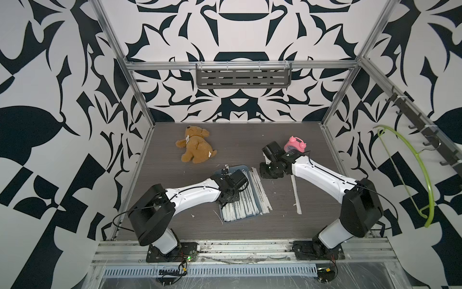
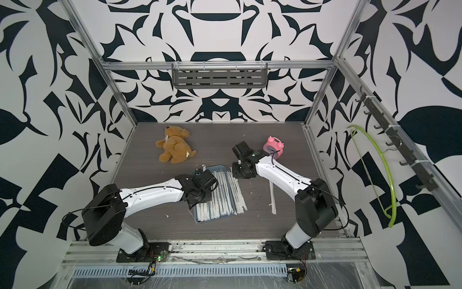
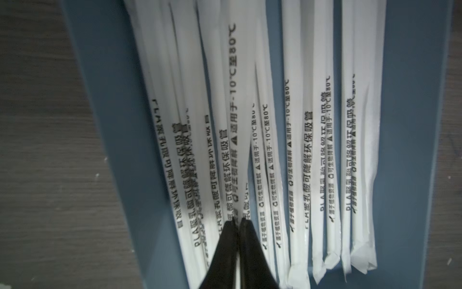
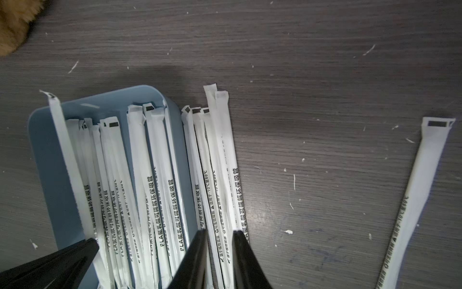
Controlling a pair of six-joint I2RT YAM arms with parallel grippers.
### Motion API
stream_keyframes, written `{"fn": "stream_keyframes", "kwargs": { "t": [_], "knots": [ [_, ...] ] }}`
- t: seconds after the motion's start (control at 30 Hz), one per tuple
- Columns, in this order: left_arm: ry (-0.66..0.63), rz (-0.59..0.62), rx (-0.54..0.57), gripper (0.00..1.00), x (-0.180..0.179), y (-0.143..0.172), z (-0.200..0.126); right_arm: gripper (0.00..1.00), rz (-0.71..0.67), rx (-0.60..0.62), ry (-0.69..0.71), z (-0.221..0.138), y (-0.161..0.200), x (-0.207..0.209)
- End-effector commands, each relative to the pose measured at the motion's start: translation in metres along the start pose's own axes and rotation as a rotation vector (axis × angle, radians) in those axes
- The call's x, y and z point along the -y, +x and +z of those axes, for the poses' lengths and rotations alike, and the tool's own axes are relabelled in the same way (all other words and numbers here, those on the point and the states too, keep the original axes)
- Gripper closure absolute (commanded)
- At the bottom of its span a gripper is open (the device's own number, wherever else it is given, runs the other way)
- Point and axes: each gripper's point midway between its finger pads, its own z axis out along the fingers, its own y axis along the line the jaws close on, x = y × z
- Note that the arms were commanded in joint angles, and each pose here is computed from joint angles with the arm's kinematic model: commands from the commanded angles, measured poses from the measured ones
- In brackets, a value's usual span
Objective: Put the straws into the storage box
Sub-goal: Place the straw in the storage box, then pick up the straw from the center of the board.
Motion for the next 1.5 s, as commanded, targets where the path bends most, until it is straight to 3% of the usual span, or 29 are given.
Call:
{"fn": "stream_keyframes", "kwargs": {
  "t": [0.0, 0.3, 0.6, 0.77, 0.87, 1.0, 1.13, 1.27, 1.47],
  "knots": [
    [-0.004, 0.05, -0.047, 0.93, -0.001, 0.01, 0.015, 0.76, 0.003, 0.028, 0.004, -0.009, -0.007, -0.003],
    [-0.067, -0.017, -0.084, 0.91, -0.012, 0.018, 0.02, 0.76, 0.008, 0.02, 0.004, -0.005, -0.005, -0.003],
    [-0.054, 0.0, -0.038, 0.67, -0.007, 0.003, -0.008, 0.76, -0.01, -0.01, 0.044, 0.003, 0.002, 0.011],
    [-0.005, 0.046, 0.061, 0.53, 0.0, -0.022, -0.055, 0.76, 0.031, -0.043, 0.078, -0.002, 0.004, 0.049],
    [-0.013, 0.078, 0.179, 0.4, -0.008, -0.043, -0.087, 0.76, -0.03, -0.163, 0.073, 0.006, 0.023, 0.054],
    [-0.076, 0.082, 0.302, 0.21, -0.044, -0.063, -0.109, 0.76, -0.063, -0.245, 0.095, 0.019, 0.048, 0.057],
    [0.011, -0.017, 0.399, 0.12, -0.068, -0.078, -0.118, 0.75, -0.105, -0.276, 0.1, 0.028, 0.061, 0.047],
    [0.144, -0.123, 0.417, 0.12, -0.075, -0.079, -0.11, 0.74, -0.137, -0.301, 0.096, 0.041, 0.067, 0.034],
    [0.139, -0.133, 0.346, 0.11, -0.074, -0.069, -0.09, 0.73, -0.154, -0.32, 0.084, 0.056, 0.066, 0.024]
  ]
}}
